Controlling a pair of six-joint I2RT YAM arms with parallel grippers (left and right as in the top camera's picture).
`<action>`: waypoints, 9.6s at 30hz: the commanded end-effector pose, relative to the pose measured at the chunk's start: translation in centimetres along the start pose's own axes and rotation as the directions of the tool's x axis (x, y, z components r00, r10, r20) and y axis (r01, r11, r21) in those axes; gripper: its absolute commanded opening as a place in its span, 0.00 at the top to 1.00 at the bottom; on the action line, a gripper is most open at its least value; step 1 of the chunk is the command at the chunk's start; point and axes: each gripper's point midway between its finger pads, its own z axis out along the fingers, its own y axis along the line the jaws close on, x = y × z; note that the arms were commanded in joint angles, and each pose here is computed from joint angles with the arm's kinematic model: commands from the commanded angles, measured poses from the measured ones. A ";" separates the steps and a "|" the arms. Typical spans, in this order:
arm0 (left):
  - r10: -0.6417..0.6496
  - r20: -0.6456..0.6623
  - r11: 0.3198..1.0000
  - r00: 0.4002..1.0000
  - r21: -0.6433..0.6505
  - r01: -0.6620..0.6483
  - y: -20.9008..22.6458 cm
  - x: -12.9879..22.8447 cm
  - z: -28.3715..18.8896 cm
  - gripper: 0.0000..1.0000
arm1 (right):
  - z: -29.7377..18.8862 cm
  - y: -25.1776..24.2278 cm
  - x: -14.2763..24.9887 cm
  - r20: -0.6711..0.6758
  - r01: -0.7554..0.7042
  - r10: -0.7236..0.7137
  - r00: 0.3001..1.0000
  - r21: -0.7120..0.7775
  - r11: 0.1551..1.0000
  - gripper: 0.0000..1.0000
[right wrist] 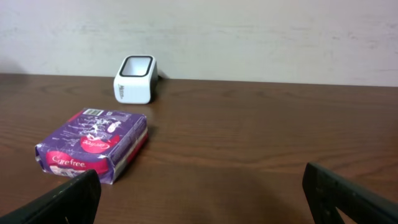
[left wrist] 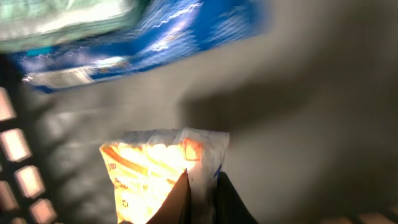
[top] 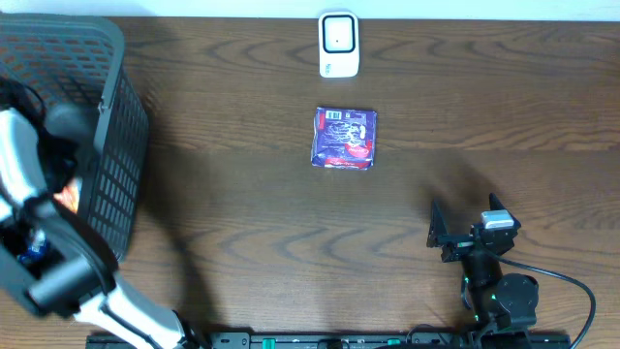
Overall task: Scan the item barcode
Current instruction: 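Return the left gripper to the basket and grasp the orange Kleenex pack, then carry the orange pack to the scanner and set it beside the purple pack, then reach the left gripper into the basket and grasp the blue snack bar, then present the blue bar to the scanner and drop it on the table, then reach the left gripper into the basket and grasp the mint-green wipes pack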
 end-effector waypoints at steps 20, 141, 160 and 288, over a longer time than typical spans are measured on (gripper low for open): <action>0.337 0.541 0.155 0.770 0.775 -0.613 -12.0 18.6 -35.1 0.93 | 0.0 -0.3 0.2 -0.005 -0.015 0.015 1.000 0.015 1.000 0.01; 0.490 0.082 0.869 0.868 -0.124 -0.479 1.4 -4.0 8.7 0.30 | 0.0 -0.3 0.2 -0.005 -0.015 0.015 1.000 0.015 1.000 0.01; 0.513 0.006 0.855 0.858 -0.083 -0.511 2.8 -1.0 11.7 0.90 | 0.0 -0.3 0.2 -0.005 -0.015 0.015 1.000 0.015 1.000 0.01; 0.591 0.408 0.805 0.696 -0.240 -0.543 3.5 -6.0 -8.8 0.34 | 0.0 -0.3 0.2 -0.006 -0.015 0.015 1.000 0.015 1.000 0.01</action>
